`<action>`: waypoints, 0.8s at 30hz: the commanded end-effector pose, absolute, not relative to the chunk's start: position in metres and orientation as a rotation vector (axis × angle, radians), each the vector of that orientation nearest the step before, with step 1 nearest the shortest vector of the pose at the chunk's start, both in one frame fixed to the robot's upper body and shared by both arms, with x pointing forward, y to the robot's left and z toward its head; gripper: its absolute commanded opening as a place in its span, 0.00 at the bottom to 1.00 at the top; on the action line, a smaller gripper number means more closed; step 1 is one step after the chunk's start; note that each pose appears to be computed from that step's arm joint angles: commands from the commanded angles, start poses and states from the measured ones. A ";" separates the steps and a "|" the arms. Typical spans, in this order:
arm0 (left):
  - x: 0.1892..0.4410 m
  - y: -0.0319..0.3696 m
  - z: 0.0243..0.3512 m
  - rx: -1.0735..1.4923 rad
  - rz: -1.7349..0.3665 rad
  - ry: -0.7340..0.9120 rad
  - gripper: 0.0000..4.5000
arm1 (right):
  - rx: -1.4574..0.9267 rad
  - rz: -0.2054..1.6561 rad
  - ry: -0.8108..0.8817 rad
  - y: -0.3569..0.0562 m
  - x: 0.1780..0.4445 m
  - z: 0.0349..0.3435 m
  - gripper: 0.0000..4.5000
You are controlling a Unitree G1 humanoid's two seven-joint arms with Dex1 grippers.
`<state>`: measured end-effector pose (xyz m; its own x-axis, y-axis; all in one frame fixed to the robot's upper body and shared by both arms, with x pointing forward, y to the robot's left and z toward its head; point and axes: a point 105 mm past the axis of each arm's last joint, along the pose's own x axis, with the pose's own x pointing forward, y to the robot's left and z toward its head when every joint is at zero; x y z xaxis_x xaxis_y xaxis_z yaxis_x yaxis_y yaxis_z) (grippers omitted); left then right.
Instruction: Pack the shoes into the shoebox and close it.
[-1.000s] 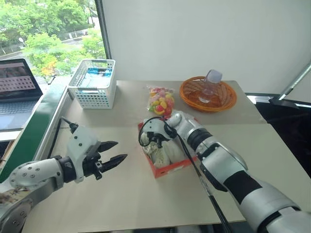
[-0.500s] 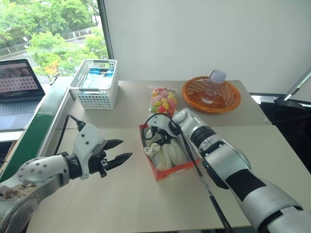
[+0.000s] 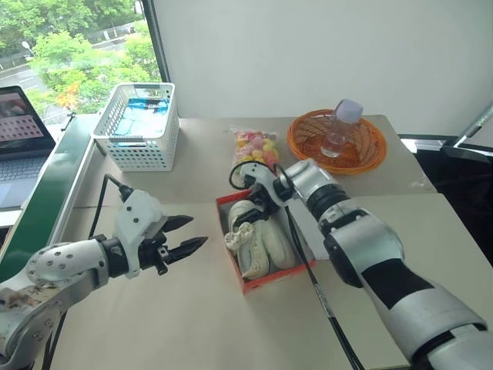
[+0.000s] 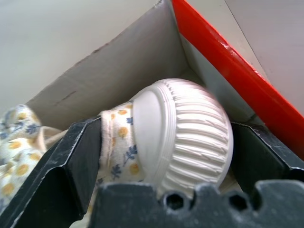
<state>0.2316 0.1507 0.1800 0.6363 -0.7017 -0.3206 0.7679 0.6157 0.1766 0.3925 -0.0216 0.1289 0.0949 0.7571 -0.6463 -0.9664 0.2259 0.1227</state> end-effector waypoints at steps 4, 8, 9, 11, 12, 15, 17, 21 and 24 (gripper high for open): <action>0.233 0.152 0.190 0.349 -0.867 0.193 0.59 | -0.374 1.378 0.484 -0.026 0.397 0.195 0.99; 0.235 0.153 0.191 0.356 -0.872 0.193 0.59 | -0.450 1.381 0.371 -0.034 0.395 0.214 0.99; 0.235 0.153 0.192 0.357 -0.873 0.193 0.59 | -0.453 1.389 0.359 -0.036 0.392 0.217 0.99; 0.237 0.155 0.193 0.360 -0.873 0.194 0.59 | -0.452 1.407 0.347 -0.037 0.386 0.217 0.99; 0.237 0.155 0.193 0.361 -0.873 0.195 0.59 | -0.450 1.413 0.342 -0.036 0.383 0.216 0.93; 0.236 0.156 0.193 0.367 -0.883 0.205 0.59 | -0.454 1.452 0.335 -0.033 0.370 0.209 0.75; 0.235 0.157 0.193 0.375 -0.893 0.215 0.59 | -0.476 1.480 0.341 -0.031 0.363 0.202 0.60; 0.228 0.162 0.193 0.385 -0.928 0.261 0.59 | -0.474 1.573 0.361 -0.030 0.343 0.194 0.25; 0.223 0.176 0.193 0.413 -0.929 0.320 0.59 | -0.471 1.659 0.386 -0.032 0.327 0.191 0.06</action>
